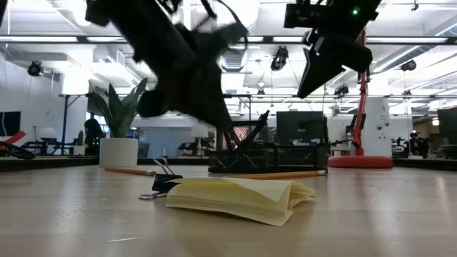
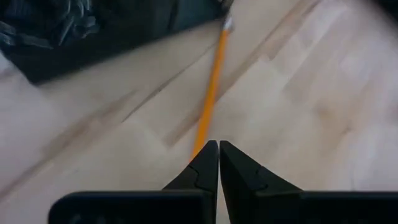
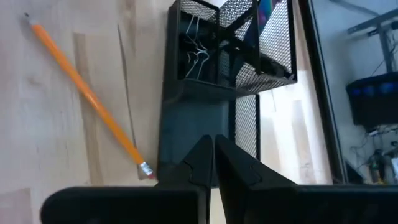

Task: Pick and place office supplies into organizer
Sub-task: Put the bottom orange pencil into the black desk organizer

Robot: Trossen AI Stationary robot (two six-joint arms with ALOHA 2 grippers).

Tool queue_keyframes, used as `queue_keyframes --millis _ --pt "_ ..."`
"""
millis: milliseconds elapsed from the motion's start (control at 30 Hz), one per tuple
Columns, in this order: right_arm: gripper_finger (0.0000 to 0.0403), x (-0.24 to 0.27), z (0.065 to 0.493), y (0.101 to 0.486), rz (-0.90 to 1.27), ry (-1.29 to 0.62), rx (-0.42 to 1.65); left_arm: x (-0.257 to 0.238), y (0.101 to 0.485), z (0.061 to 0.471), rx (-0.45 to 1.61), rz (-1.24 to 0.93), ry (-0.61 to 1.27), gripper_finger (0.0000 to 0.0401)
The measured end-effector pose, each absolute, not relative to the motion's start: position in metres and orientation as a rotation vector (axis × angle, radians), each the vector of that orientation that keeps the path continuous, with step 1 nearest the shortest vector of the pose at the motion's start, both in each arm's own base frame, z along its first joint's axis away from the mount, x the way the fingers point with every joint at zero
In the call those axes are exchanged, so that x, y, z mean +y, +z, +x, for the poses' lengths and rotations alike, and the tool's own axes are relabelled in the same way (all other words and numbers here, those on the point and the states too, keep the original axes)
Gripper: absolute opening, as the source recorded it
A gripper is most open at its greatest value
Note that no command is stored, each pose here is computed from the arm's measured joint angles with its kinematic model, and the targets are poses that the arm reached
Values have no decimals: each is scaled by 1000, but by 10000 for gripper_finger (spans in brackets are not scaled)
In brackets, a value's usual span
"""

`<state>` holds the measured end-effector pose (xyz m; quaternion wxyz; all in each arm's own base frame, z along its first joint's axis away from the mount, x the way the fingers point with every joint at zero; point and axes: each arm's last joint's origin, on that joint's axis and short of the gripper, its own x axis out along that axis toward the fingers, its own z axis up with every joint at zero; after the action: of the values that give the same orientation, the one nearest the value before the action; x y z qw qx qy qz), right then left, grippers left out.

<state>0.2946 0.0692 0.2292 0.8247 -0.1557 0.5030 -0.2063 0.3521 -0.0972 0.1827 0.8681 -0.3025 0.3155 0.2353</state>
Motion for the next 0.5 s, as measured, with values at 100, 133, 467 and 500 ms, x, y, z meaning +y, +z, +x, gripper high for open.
queue_keyframes --millis 100,133,467,500 --pt "9 69 293 225 -358 -429 1087 -108 159 364 726 -590 497 0" --pt "9 69 292 224 -366 -423 1088 -110 152 364 764 -565 512 0" --pt "9 67 284 206 -447 -382 1144 -123 156 365 816 -301 474 0" --pt "9 67 284 204 -465 -369 1143 -124 155 364 822 -269 459 0"
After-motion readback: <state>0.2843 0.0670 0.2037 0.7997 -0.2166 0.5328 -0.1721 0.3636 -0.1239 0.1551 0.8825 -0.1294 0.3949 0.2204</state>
